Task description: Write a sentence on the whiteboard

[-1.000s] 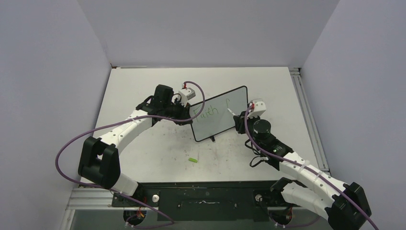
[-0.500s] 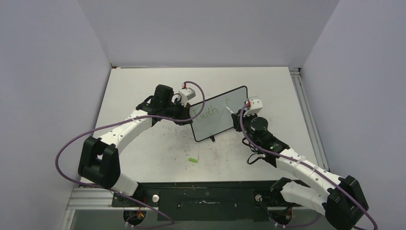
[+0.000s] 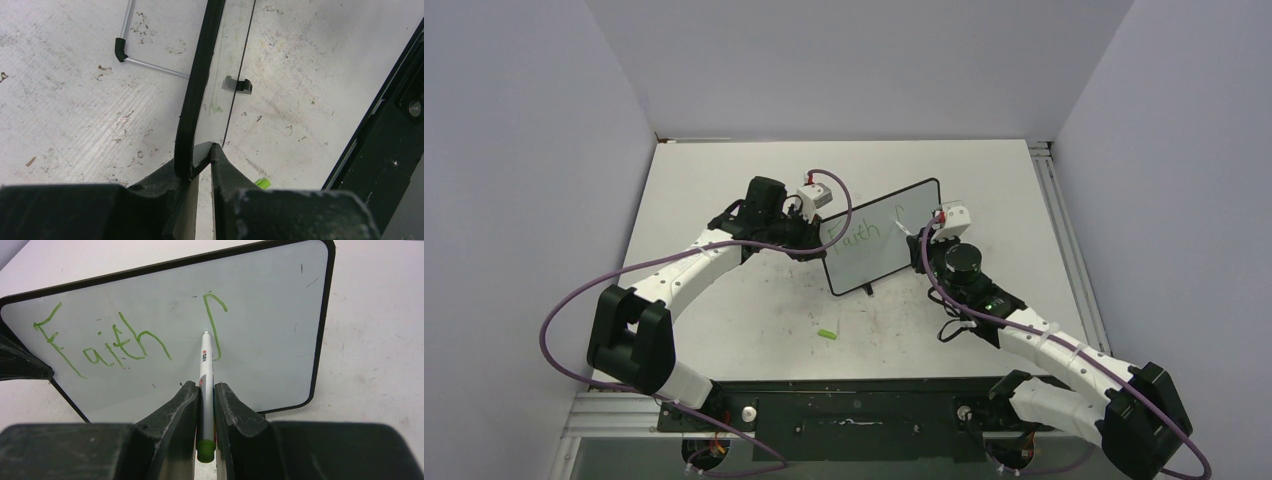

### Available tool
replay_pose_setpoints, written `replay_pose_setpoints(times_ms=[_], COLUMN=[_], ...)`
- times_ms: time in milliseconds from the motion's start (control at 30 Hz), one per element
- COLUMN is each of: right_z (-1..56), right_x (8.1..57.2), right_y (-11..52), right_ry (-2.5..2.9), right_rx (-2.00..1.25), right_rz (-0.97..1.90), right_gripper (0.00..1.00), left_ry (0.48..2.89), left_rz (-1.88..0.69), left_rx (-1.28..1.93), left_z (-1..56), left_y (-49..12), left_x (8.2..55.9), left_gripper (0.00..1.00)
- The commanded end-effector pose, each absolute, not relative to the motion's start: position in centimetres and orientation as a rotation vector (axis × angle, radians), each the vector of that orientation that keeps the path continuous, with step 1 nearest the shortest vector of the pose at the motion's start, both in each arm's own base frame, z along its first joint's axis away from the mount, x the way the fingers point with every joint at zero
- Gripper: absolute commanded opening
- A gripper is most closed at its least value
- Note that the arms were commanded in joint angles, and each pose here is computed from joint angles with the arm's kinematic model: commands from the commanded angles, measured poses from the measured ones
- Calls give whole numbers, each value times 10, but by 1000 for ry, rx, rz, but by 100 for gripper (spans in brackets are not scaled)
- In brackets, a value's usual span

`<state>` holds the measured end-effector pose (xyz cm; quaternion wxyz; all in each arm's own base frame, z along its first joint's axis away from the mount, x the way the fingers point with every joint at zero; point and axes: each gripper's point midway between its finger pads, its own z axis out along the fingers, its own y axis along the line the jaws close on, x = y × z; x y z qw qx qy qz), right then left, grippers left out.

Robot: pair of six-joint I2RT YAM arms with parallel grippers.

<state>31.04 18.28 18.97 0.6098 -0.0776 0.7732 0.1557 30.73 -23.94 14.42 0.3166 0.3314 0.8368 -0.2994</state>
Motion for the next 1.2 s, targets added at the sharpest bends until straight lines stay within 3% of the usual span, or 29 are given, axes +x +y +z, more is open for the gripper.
replay_pose_setpoints(times_ms=[0, 1167], right_z=[223, 232], right_x=[322, 325], right_y=[180, 168], right_ry=[1696, 1664], right_rx=[-129, -107], right_rz=[348, 332], right_gripper=[5, 5], left_ry=[2162, 2166], left_rz=[-671, -668], left_rx=[910, 909], left_z=[152, 151], left_y=[-231, -230], left_x=[319, 319], left_gripper=[0, 0])
